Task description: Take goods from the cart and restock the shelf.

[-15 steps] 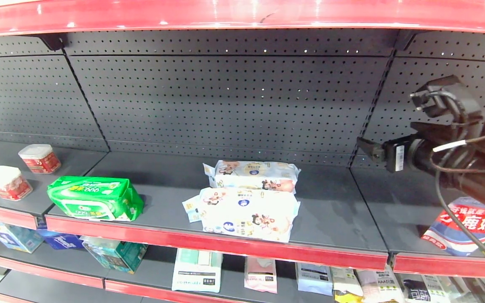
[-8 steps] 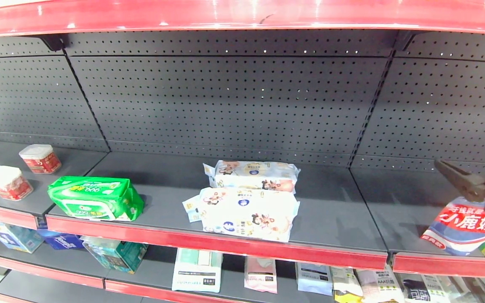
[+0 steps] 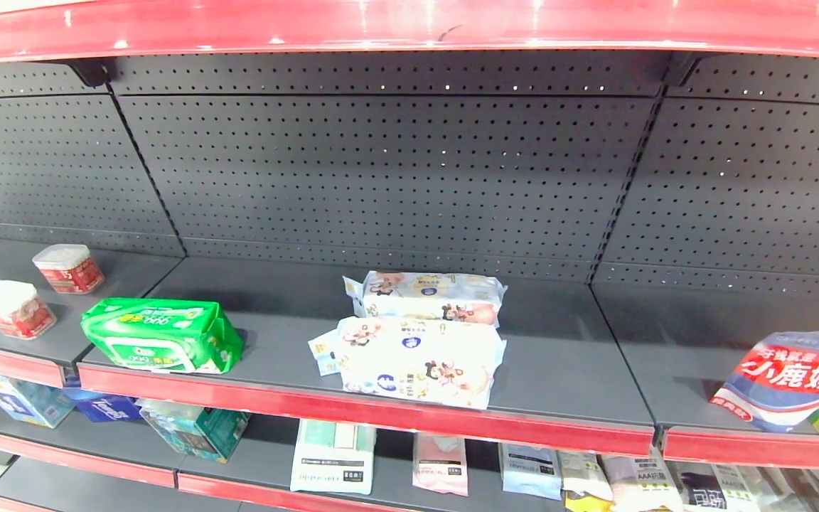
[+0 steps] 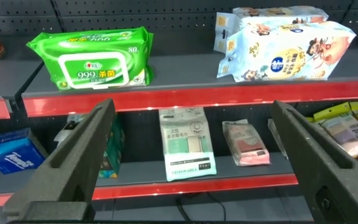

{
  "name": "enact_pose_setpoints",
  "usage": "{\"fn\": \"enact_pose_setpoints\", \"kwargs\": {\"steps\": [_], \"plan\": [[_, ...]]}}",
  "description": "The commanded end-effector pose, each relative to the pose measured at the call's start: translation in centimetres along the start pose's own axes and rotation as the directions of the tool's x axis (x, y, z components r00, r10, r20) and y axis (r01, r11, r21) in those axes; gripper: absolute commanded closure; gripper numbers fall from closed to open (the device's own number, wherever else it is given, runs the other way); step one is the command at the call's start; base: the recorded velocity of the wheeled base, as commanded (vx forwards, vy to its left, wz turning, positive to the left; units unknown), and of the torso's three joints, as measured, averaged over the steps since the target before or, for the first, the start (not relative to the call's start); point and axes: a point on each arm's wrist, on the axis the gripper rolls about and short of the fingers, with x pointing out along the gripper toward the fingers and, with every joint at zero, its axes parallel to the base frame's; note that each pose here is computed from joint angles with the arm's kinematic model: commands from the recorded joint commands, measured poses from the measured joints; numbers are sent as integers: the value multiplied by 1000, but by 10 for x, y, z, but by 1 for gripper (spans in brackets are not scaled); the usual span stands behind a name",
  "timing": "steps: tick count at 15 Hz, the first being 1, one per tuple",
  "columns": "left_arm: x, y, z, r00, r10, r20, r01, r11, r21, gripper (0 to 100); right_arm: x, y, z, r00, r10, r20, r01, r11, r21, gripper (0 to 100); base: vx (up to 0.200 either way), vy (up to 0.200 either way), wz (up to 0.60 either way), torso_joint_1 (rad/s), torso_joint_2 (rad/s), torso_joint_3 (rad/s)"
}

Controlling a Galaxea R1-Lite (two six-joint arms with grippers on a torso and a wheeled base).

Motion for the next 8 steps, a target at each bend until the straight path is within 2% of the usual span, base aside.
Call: {"fn": "enact_pose_setpoints", "kwargs": {"steps": [1, 4, 6, 7, 8], "plan": [[0, 0, 0, 1000, -1, 3, 1, 1000, 1, 0, -47, -3, -60, 995, -42, 95, 37, 998, 56, 0, 0, 0, 0, 0, 0, 0], [0, -1, 0, 1000, -27, 3, 27, 1000, 1, 0, -39, -1, -70, 992, -120, 34, 114, 984, 136, 0, 0, 0, 0, 0, 0, 0], [0, -1, 0, 1000, -27, 3, 27, 1000, 1, 0, -25, 9, -89, 992, -119, -44, 126, 958, 257, 0, 0, 0, 0, 0, 0, 0], [0, -1, 0, 1000, -27, 3, 27, 1000, -1, 0, -19, 13, -98, 992, -105, -63, 118, 956, 270, 0, 0, 0, 0, 0, 0, 0], [0, -1, 0, 1000, -27, 3, 27, 1000, -1, 0, -17, 14, -97, 999, -35, -27, 41, 964, 263, 0, 0, 0, 0, 0, 0, 0]]}}
